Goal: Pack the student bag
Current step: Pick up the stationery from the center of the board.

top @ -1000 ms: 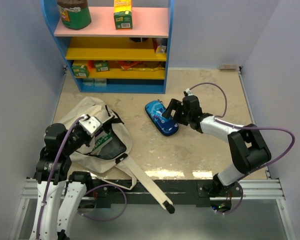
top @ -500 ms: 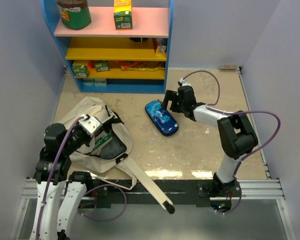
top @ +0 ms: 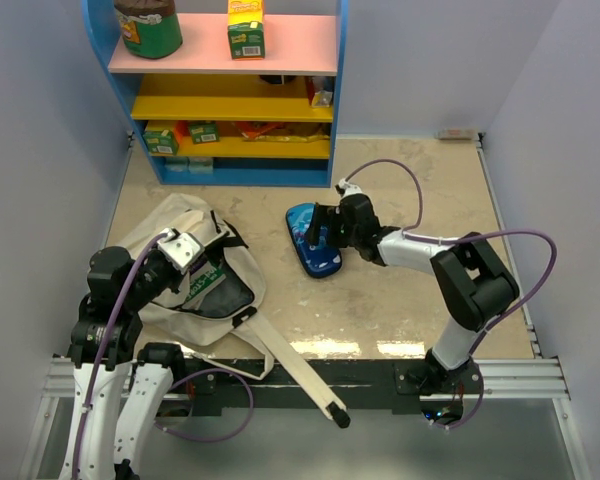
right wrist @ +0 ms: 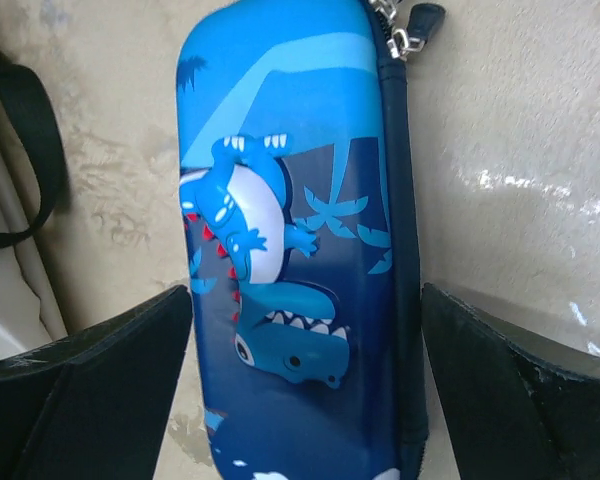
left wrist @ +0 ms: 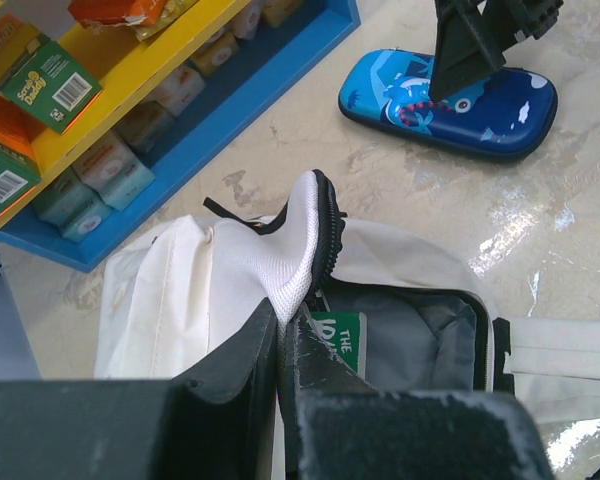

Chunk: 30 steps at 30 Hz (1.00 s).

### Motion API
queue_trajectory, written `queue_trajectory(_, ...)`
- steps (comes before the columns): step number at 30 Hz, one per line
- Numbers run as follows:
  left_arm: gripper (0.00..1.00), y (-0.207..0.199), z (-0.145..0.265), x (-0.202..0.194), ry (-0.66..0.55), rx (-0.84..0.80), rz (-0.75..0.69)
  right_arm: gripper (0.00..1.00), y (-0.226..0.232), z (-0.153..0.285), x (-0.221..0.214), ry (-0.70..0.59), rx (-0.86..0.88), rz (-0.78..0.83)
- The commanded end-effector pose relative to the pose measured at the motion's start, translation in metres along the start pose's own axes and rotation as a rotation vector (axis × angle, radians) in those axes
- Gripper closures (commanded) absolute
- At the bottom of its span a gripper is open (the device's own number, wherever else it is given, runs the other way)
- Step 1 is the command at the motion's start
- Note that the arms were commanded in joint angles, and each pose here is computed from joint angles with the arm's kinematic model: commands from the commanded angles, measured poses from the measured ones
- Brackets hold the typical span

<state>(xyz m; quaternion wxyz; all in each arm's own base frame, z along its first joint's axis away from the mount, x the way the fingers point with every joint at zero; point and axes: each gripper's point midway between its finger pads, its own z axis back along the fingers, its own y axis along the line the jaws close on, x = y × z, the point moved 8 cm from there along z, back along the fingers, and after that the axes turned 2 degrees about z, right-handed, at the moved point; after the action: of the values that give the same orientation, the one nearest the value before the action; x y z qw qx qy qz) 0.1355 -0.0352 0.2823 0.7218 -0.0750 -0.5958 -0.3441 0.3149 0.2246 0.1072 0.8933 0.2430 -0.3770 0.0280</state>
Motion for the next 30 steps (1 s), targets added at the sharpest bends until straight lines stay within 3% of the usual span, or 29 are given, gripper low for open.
queue_trajectory(1,1.00,-0.004,0.029,0.044,-0.237,0.041,-0.123,0.01,0.010,0.009,0.000,-0.043,-0.036,0.052)
queue_trajectory(13,1.00,-0.004,0.027,0.043,-0.235,0.030,-0.118,0.01,0.009,-0.016,-0.025,-0.005,-0.258,0.132)
queue_trajectory(18,1.00,-0.003,0.027,0.043,-0.231,0.033,-0.124,0.01,0.019,-0.019,-0.044,0.041,-0.184,0.105)
queue_trajectory(23,1.00,-0.002,0.027,0.045,-0.234,0.032,-0.121,0.02,0.038,-0.004,-0.041,0.005,-0.038,0.011)
queue_trajectory(24,1.00,-0.002,0.026,0.044,-0.233,0.031,-0.121,0.03,0.039,-0.002,-0.040,0.005,-0.025,0.006)
queue_trajectory(27,1.00,-0.002,0.026,0.046,-0.237,0.032,-0.122,0.22,0.047,0.005,-0.031,-0.022,0.019,-0.010)
queue_trajectory(28,1.00,-0.002,0.027,0.047,-0.238,0.032,-0.121,0.36,0.050,0.007,-0.029,-0.028,0.031,-0.016)
queue_trajectory(30,1.00,-0.001,0.027,0.048,-0.239,0.034,-0.123,0.48,0.052,0.013,-0.024,-0.049,0.048,-0.024)
